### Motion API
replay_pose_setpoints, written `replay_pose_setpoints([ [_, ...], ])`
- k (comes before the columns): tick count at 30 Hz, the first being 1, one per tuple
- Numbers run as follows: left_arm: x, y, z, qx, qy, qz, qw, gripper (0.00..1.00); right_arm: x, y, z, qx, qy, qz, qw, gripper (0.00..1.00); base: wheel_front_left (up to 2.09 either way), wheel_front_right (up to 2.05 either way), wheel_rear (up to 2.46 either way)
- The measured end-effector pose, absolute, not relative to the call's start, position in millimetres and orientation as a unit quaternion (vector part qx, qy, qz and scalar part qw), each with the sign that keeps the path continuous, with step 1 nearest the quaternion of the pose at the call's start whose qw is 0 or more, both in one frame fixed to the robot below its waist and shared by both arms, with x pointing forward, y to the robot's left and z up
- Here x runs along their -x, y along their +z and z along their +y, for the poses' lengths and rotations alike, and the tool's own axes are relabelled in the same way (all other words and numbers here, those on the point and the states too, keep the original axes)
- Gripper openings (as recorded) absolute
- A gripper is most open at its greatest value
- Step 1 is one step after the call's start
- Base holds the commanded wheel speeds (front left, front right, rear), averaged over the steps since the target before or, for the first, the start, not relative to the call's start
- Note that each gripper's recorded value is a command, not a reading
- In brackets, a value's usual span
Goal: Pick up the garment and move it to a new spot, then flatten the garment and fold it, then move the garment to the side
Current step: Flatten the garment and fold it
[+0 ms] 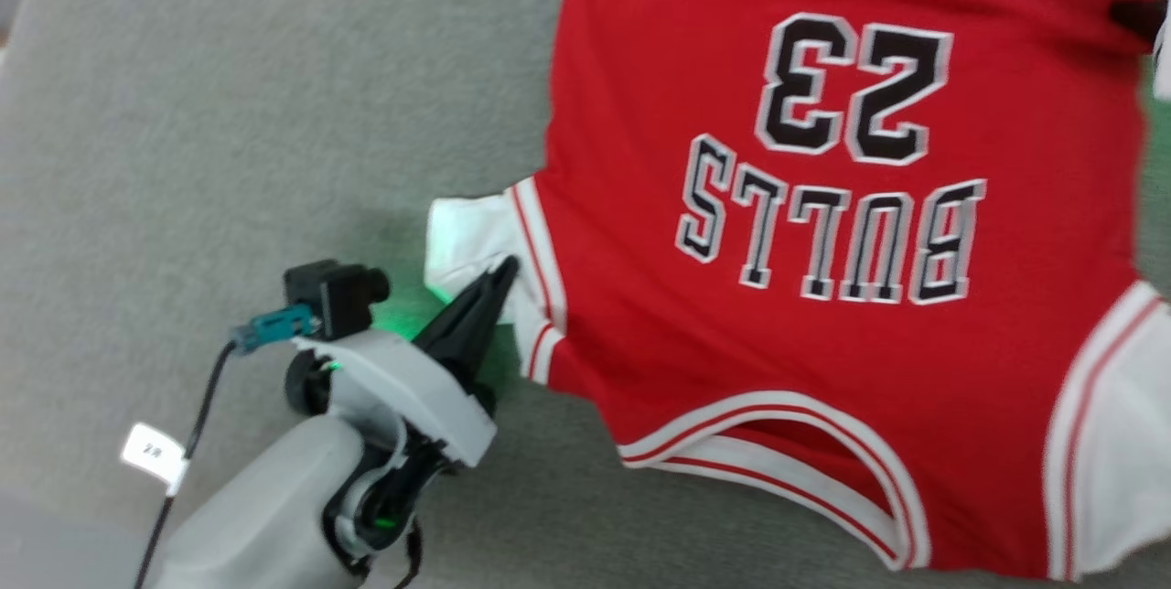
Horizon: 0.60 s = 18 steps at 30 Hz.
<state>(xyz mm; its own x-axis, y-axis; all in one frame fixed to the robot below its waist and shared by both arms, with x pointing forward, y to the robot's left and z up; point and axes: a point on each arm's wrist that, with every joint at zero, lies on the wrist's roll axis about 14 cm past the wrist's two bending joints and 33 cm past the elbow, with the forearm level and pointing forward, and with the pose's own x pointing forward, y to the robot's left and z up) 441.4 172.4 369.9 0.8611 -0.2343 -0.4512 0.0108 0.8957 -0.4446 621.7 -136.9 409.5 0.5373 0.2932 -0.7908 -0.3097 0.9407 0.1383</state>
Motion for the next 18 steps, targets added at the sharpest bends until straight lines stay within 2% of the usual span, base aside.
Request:
replay_pose_setpoints([
  [8, -439, 378, 171, 0.208, -0.067, 0.258, 0.941, 0.00, -567, 434, -173, 0.005, 0.177, 0.429, 0.886, 0.00, 0.00, 0.00, 0.00],
  [18, -438, 389, 158, 0.192, -0.088, 0.260, 0.942, 0.00, -475, 436, -213, -0.043, 0.152, 0.431, 0.889, 0.00, 0.00, 0.00, 0.00],
])
